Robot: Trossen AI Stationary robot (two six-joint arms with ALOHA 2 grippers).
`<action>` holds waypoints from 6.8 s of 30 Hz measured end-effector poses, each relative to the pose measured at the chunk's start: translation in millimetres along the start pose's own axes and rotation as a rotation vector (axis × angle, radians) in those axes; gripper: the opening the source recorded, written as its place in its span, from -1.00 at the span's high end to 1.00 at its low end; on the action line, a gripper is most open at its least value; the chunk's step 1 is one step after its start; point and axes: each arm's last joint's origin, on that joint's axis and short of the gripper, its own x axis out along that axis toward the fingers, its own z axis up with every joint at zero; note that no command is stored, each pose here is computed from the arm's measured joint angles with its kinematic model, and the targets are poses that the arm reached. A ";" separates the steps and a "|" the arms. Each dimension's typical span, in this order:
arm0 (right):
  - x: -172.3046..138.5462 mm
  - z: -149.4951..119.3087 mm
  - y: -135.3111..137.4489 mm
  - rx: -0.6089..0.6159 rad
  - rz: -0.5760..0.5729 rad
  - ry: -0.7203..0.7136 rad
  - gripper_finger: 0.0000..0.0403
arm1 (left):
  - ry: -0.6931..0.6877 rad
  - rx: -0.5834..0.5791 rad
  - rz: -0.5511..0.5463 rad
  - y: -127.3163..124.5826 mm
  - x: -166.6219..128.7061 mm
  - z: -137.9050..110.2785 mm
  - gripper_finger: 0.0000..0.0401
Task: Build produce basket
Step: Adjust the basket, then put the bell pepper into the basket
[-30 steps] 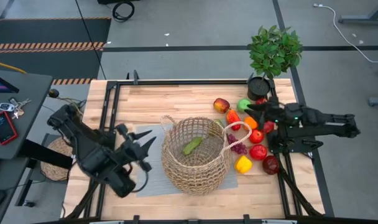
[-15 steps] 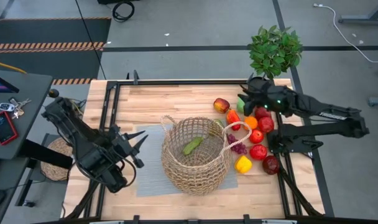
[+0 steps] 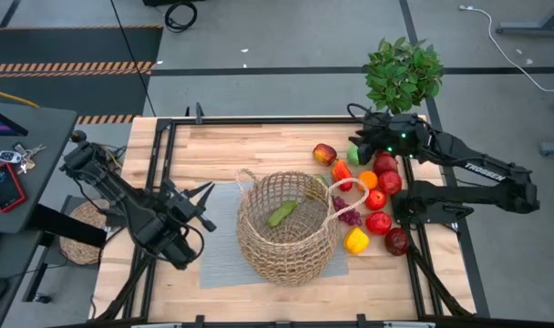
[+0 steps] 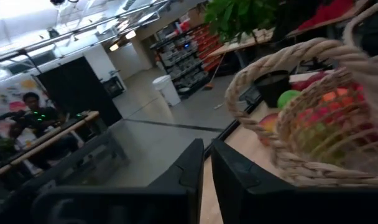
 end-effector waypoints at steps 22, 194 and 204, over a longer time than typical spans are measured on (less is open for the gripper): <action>-57.1 14.2 16.1 -0.017 0.578 -0.255 0.17 | 0.136 0.343 -0.603 -53.9 60.8 40.5 0.94; 8.3 -192.3 183.6 -1.097 0.148 0.987 -0.93 | 0.141 -0.166 -0.726 67.8 15.2 -53.5 0.76; 17.0 -205.5 174.3 -1.042 0.118 0.970 -0.93 | 0.141 -0.165 -0.726 67.8 15.2 -53.5 0.76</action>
